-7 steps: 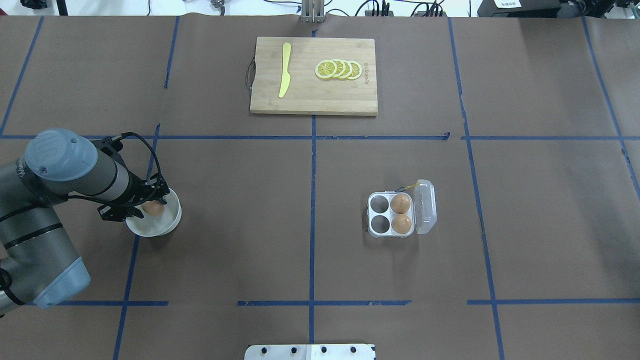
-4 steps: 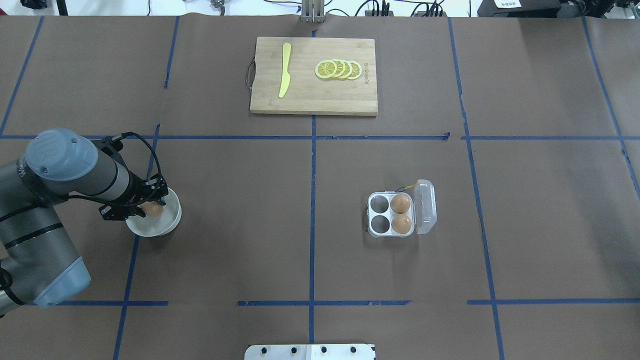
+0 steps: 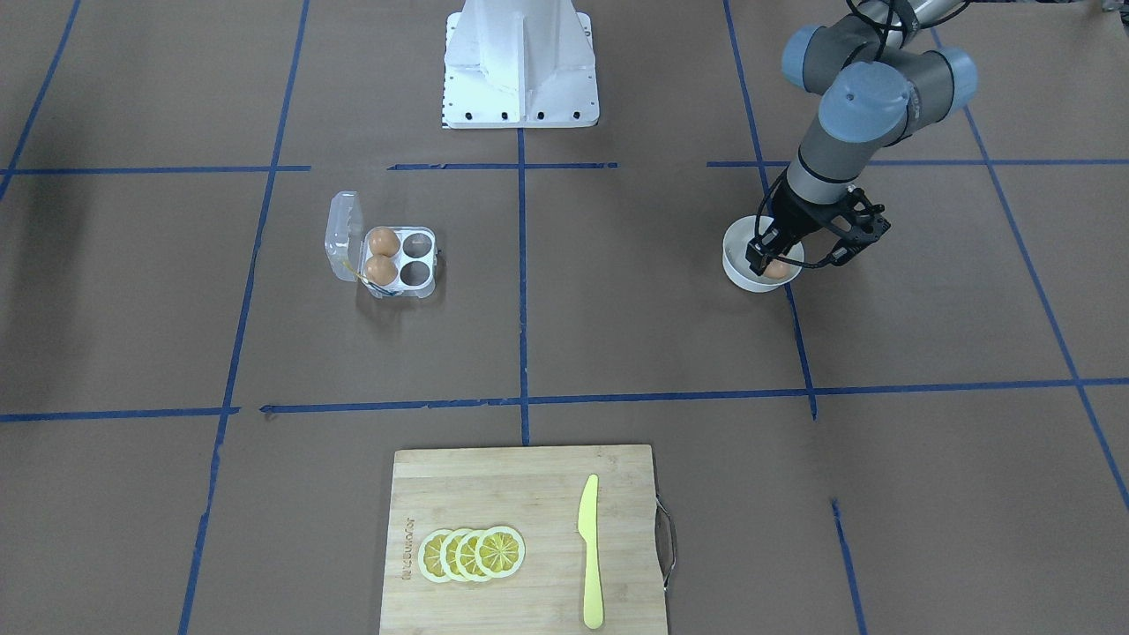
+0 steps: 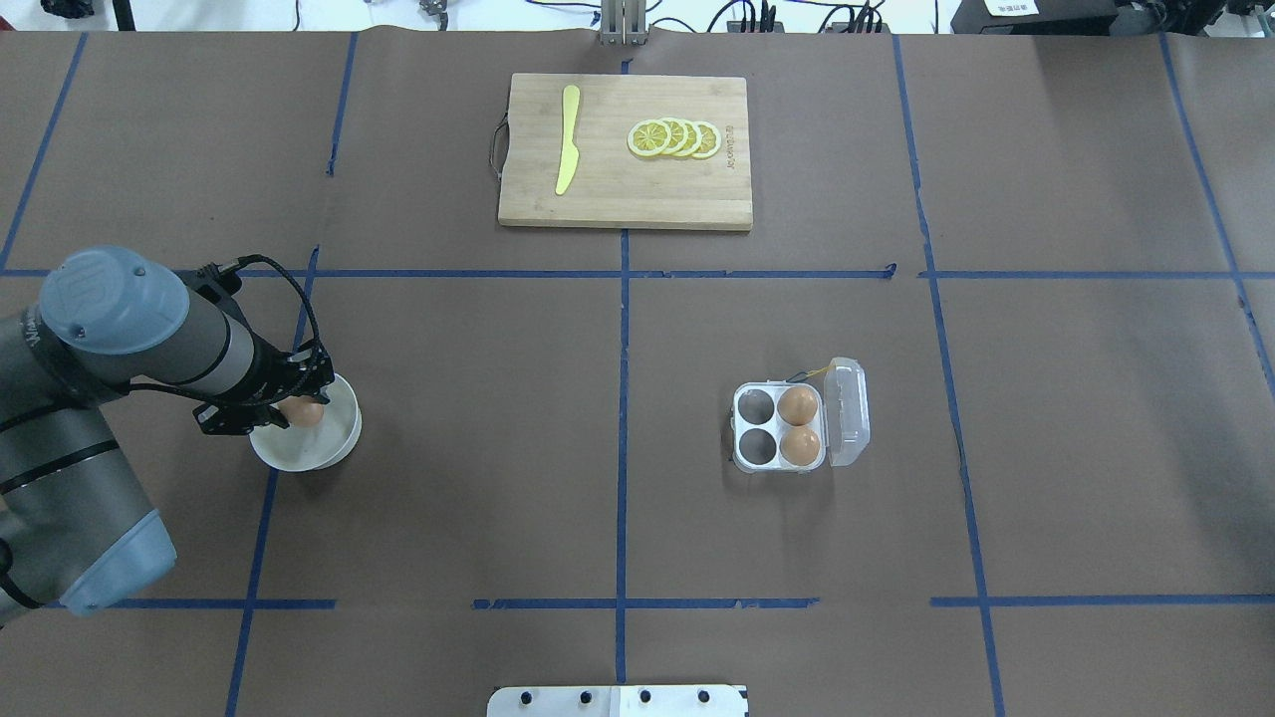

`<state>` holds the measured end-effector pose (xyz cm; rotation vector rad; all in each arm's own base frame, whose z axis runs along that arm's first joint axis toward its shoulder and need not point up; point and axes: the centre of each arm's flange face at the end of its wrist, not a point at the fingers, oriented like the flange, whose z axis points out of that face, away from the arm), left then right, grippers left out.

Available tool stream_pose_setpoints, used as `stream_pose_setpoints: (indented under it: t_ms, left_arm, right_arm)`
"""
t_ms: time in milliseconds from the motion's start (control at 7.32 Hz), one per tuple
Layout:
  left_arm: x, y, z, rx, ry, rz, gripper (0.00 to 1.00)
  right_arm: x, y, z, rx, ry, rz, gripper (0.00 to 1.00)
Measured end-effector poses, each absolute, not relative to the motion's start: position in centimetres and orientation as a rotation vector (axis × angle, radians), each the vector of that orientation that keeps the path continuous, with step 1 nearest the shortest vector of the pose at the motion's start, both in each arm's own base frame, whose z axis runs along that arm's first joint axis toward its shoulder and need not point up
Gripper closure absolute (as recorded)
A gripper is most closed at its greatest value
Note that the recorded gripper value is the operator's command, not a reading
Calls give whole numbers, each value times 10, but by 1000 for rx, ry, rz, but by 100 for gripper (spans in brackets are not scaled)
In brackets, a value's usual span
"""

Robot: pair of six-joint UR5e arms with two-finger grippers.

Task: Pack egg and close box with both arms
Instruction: 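Lift the egg with the left gripper and carry it to the carton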

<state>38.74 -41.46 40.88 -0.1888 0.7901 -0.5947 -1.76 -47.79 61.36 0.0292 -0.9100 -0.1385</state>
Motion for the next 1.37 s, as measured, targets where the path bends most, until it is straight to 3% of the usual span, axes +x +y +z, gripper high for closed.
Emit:
stream_pose_setpoints:
  t_ms: [683, 1366]
  left_arm:
    - [396, -422, 310, -160, 879, -567, 100]
    - [540, -454, 142, -161, 1048, -441, 100]
  right_arm:
    - [-18, -479, 608, 44, -911, -151, 0]
    - [-23, -480, 589, 109, -920, -196, 0]
